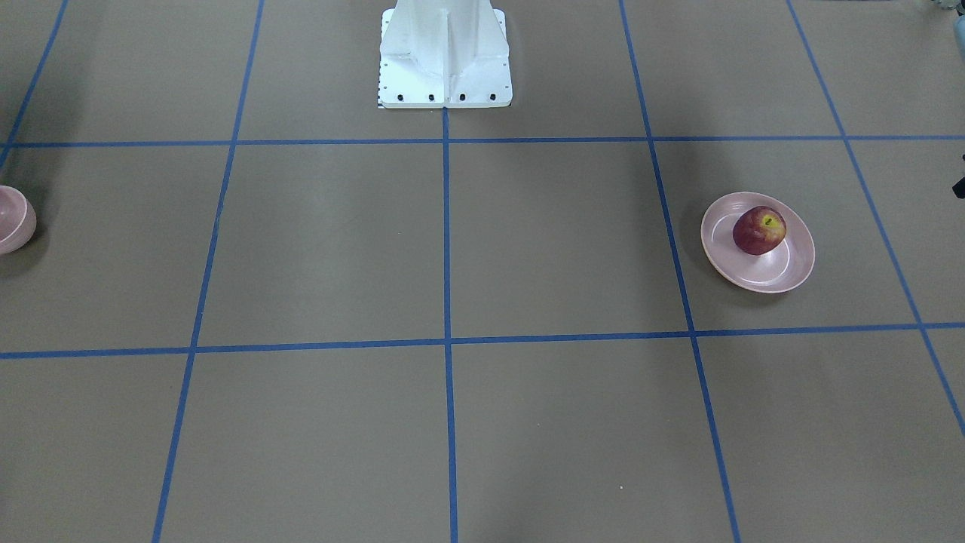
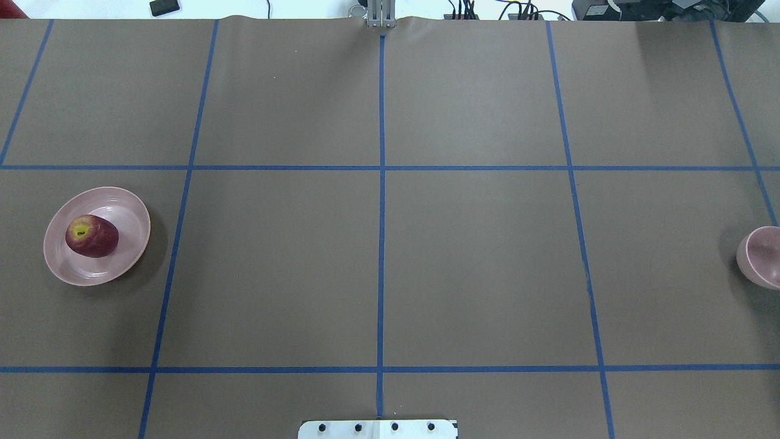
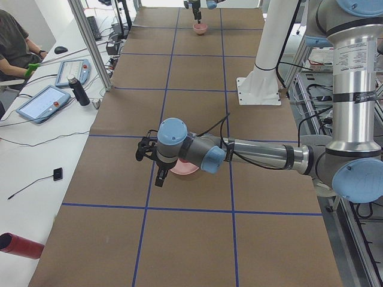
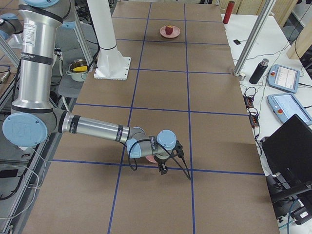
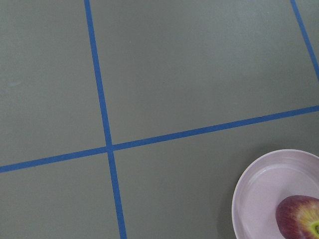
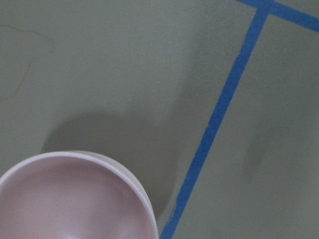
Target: Move apple from plate to bowl
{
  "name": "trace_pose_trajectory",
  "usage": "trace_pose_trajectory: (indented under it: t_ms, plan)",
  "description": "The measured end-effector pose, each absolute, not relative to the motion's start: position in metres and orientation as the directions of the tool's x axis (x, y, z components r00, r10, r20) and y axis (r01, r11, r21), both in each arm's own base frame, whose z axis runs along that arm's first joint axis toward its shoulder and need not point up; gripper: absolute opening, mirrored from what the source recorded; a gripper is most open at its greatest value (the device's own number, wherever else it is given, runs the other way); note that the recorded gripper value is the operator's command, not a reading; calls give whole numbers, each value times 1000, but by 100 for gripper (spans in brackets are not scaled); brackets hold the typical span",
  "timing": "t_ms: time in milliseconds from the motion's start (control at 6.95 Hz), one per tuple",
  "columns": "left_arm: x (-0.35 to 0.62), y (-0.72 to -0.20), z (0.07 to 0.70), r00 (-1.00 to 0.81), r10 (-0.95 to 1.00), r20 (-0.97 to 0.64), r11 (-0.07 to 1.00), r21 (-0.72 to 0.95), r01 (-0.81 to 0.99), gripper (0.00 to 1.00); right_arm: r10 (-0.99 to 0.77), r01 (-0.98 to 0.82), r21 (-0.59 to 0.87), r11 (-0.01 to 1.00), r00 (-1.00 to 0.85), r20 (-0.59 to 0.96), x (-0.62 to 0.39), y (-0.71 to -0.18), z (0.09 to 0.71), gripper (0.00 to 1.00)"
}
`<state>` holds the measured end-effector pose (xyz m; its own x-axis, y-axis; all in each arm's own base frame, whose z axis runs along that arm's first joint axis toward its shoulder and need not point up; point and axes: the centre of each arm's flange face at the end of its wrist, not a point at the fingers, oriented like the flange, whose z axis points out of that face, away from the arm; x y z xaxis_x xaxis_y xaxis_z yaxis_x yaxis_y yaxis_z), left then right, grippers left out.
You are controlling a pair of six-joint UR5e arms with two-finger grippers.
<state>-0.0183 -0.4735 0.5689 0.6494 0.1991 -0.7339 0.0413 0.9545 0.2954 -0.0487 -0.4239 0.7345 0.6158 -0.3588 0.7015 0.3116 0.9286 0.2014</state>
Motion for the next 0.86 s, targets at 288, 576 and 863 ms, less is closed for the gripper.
trace_pose_trajectory:
  t_ms: [288,576,863]
  plan:
    - [-18,-473,569,649,196,-735,955,293,42,98,-361,324,194,926,602,713,-59,-421,737,0]
    - [-18,-473,571,649,193,-736,956,289,42,98,-354,324,186,927,603,715,-64,-421,735,0]
    - [-17,-474,573,649,191,-736,958,284,41,98,-323,281,184,942,612,722,-66,-428,713,0]
